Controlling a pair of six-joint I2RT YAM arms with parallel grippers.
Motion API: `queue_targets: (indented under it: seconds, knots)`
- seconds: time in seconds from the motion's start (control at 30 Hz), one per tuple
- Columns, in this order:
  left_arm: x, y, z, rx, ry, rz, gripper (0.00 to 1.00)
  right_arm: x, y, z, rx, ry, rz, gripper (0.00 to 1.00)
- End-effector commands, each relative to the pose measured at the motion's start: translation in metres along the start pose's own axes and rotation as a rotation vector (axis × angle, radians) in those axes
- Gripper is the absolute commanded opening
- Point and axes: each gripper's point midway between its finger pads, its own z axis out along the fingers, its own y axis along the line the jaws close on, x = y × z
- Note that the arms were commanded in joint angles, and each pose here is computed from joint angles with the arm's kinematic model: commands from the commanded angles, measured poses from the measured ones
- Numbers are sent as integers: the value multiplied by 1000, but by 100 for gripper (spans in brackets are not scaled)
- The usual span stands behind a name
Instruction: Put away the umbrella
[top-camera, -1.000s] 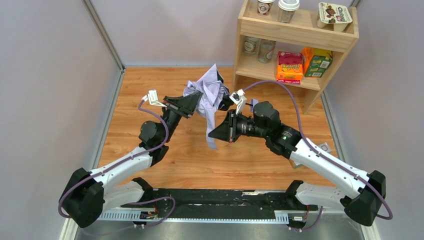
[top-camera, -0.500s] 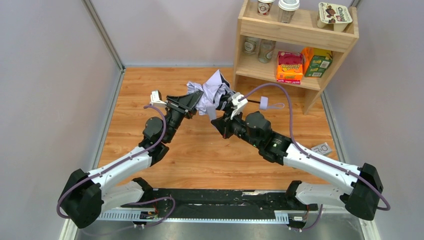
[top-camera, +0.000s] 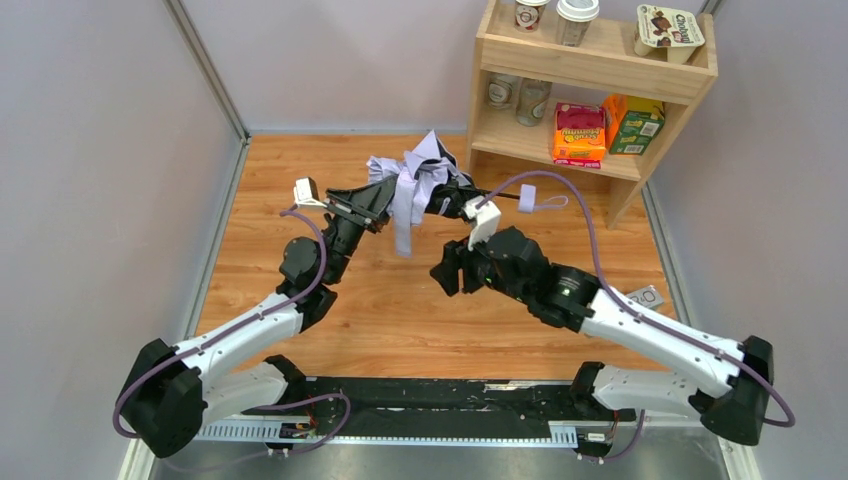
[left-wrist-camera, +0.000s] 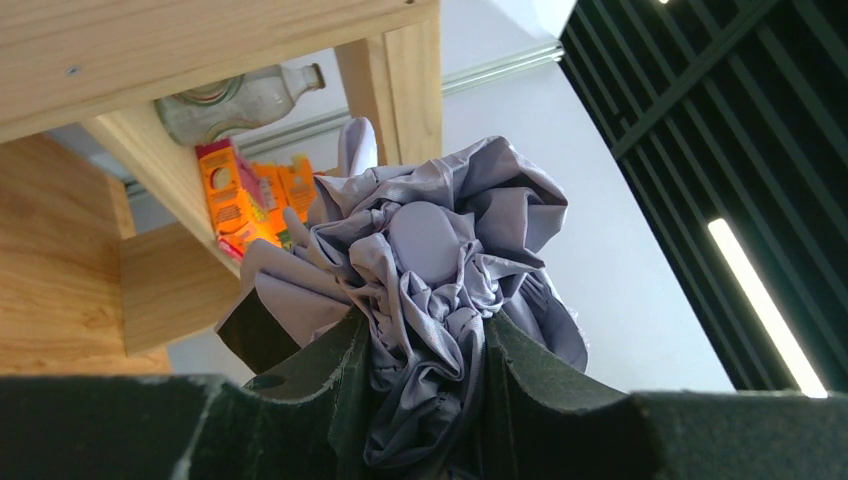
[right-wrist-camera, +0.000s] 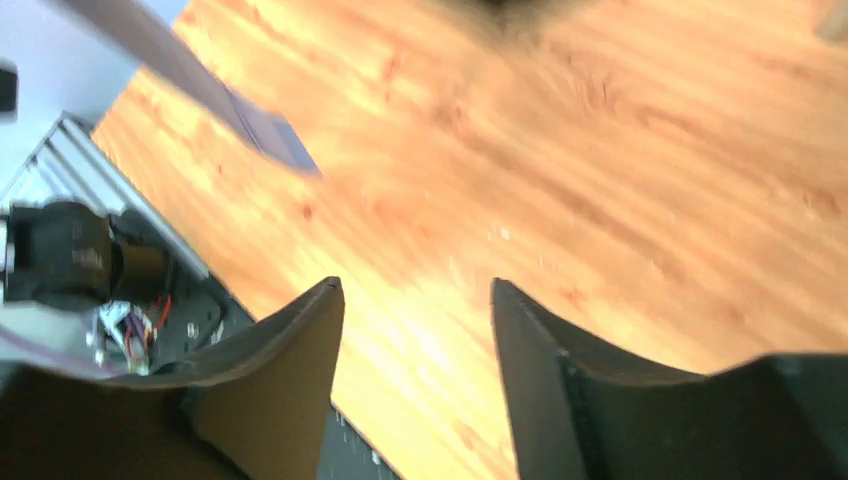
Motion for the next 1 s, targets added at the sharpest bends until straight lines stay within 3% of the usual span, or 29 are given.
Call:
queue_targets:
  seconds: [0.0,0.2,0.3,0.43,0.6,0.67,0.83,0.97]
  knots:
    - [-8,-72,-2,280,-35,70,0,53,-13,-61,29,174,53,66]
    - [-11,-90,1,371,-39,183,0,107,-20,-99,-33,204,250,83]
    - [-10,-108,0,435,-20,219,0,118,-25,-98,9,197,429,98]
    - [-3,-126,-7,514,12,237,0,117,-21,-81,-27,261,684,100]
    - [5,-127,-18,549,61,242,0,75,-23,-52,-174,307,1166,100]
    - [9,-124,-21,552,85,248,0,34,-9,-46,-354,258,1259,100]
    - [18,-120,-25,578,126,270,0,-15,22,-39,-545,406,1630,100]
    - [22,-112,-25,575,142,279,0,-33,46,-31,-600,453,1815,100]
